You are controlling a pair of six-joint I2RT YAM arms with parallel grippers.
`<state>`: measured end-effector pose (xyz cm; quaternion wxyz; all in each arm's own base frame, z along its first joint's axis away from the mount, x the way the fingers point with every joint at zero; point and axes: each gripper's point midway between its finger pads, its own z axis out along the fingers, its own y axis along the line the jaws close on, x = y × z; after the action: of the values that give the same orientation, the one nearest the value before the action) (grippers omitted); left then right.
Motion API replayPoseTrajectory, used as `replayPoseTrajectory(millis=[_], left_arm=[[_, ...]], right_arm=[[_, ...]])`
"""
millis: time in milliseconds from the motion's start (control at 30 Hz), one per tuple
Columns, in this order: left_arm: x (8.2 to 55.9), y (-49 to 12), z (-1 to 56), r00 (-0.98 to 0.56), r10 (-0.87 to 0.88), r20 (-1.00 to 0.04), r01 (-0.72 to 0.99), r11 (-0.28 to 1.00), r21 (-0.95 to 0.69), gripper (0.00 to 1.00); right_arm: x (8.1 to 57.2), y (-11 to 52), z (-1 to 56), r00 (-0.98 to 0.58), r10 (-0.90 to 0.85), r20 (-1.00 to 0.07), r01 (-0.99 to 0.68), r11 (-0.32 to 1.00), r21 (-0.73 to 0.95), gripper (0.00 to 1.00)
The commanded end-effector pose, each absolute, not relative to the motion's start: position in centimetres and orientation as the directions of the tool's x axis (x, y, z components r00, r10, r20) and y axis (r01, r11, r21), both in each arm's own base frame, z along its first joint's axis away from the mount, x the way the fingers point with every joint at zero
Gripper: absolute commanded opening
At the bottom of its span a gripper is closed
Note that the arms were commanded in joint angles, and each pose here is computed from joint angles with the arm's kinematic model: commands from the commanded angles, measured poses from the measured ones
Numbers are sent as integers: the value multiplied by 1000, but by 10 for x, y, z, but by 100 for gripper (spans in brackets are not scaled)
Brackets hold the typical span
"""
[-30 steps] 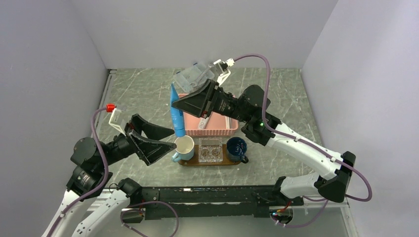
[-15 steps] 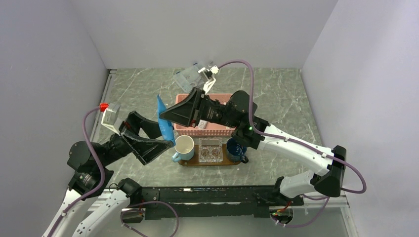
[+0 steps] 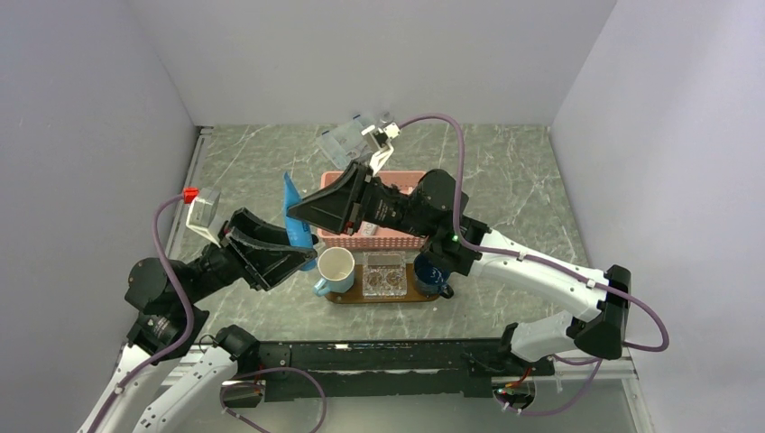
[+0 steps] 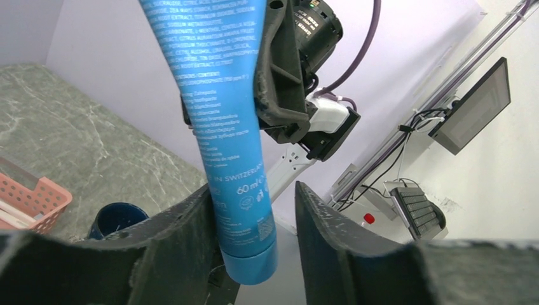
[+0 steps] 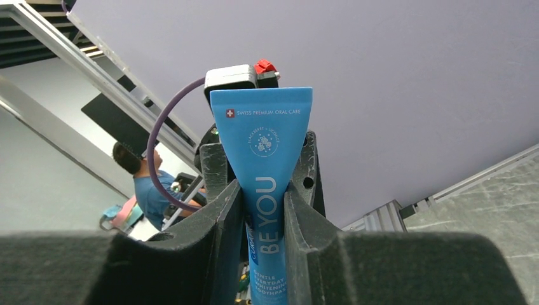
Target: Prepare toiletry sets of a toothbrush and toothpaste on the tray
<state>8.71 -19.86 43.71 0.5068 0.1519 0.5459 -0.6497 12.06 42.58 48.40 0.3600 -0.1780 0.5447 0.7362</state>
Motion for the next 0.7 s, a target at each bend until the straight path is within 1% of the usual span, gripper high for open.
replayPoseTrajectory(millis=[0, 233, 333, 400, 467, 600, 667], left_arm=[[83, -198, 440, -424, -492, -760, 841, 96, -532, 48], [85, -199, 436, -424, -484, -766, 839, 108, -533, 30], [86, -200, 436, -419, -478, -772, 841, 116, -529, 26], [88, -199, 435, -410, -470, -782, 842, 133, -522, 17], [91, -199, 430, -413, -454, -789, 833, 163, -529, 0], [97, -197, 420, -394, -418, -819, 824, 233, -516, 0], [101, -196, 412, -387, -392, -835, 816, 276, -508, 0]], right_arm=[[111, 400, 538, -601, 462, -652, -789, -213, 577, 28], [111, 401, 536, -590, 463, -661, -797, -203, 569, 29], [111, 401, 534, -583, 460, -669, -801, -189, 568, 36], [113, 401, 530, -578, 454, -678, -803, -171, 570, 45], [114, 401, 526, -566, 444, -694, -811, -148, 567, 54], [118, 398, 514, -546, 417, -727, -817, -74, 571, 67], [122, 395, 507, -529, 391, -753, -822, -14, 570, 71]])
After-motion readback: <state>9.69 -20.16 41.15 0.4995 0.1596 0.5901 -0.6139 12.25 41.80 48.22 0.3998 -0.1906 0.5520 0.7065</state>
